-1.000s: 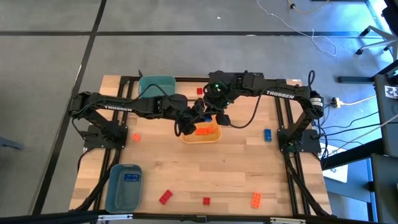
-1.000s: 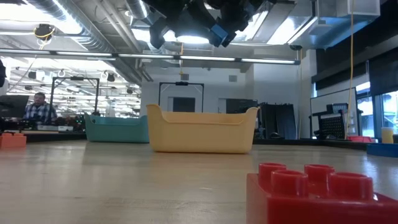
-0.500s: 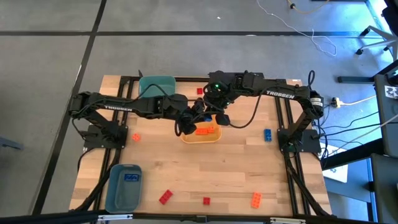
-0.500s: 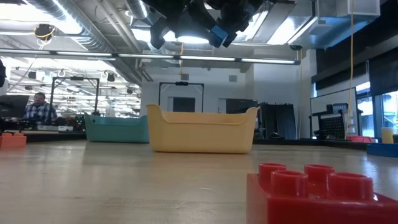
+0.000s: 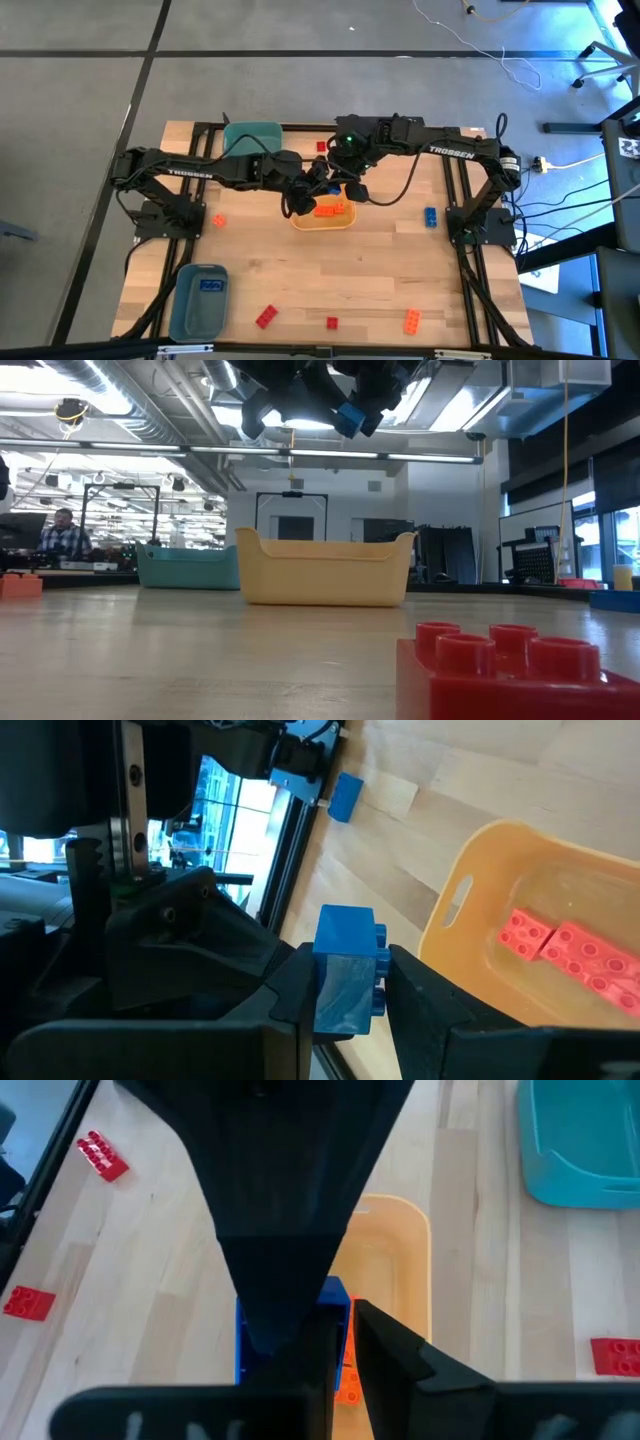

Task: Sort & place blocks by color
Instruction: Put the top blue 4 stud game piece into the blue bin

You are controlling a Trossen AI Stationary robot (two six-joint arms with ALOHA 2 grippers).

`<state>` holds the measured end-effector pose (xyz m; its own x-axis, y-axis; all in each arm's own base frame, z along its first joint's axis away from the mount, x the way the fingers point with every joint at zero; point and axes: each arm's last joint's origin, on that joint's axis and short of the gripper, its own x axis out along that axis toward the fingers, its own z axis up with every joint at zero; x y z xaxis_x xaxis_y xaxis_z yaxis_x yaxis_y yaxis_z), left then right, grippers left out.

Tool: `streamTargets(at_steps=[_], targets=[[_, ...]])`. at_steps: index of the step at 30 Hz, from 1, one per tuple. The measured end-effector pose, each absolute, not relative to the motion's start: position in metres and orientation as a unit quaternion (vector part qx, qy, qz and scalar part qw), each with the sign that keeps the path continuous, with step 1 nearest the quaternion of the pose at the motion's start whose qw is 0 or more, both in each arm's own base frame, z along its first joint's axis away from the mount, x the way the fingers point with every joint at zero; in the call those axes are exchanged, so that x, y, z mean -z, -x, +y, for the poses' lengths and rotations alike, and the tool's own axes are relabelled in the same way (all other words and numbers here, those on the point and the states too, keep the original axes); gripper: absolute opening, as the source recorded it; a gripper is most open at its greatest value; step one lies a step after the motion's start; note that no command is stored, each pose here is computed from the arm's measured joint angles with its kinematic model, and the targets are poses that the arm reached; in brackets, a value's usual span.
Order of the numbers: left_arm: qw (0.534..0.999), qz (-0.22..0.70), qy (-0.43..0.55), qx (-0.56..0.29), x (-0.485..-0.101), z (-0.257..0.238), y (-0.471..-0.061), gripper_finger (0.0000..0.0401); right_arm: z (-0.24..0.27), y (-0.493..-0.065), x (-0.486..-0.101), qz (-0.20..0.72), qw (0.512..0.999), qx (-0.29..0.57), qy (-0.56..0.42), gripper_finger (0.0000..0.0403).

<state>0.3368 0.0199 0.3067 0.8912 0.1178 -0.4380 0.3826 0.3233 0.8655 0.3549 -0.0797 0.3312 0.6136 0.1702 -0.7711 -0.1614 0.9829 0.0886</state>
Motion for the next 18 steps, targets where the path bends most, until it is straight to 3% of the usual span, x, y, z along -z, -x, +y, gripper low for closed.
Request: streamTargets(at_steps=[9,18], targets=[[0.785,0.214,-0.575,0.088,-0.3068,0.0193,-0.3369,0.0084,-0.0791,-0.3545,-0.3314,0.422,0.898,-0.121,0.000,0.0008],[0.792,0.214,-0.564,0.089,-0.3065,0.0190,-0.3368,0.0084,-0.0800,-0.3549,-0.3313,0.423,0.899,-0.111,0.010,0.0080]])
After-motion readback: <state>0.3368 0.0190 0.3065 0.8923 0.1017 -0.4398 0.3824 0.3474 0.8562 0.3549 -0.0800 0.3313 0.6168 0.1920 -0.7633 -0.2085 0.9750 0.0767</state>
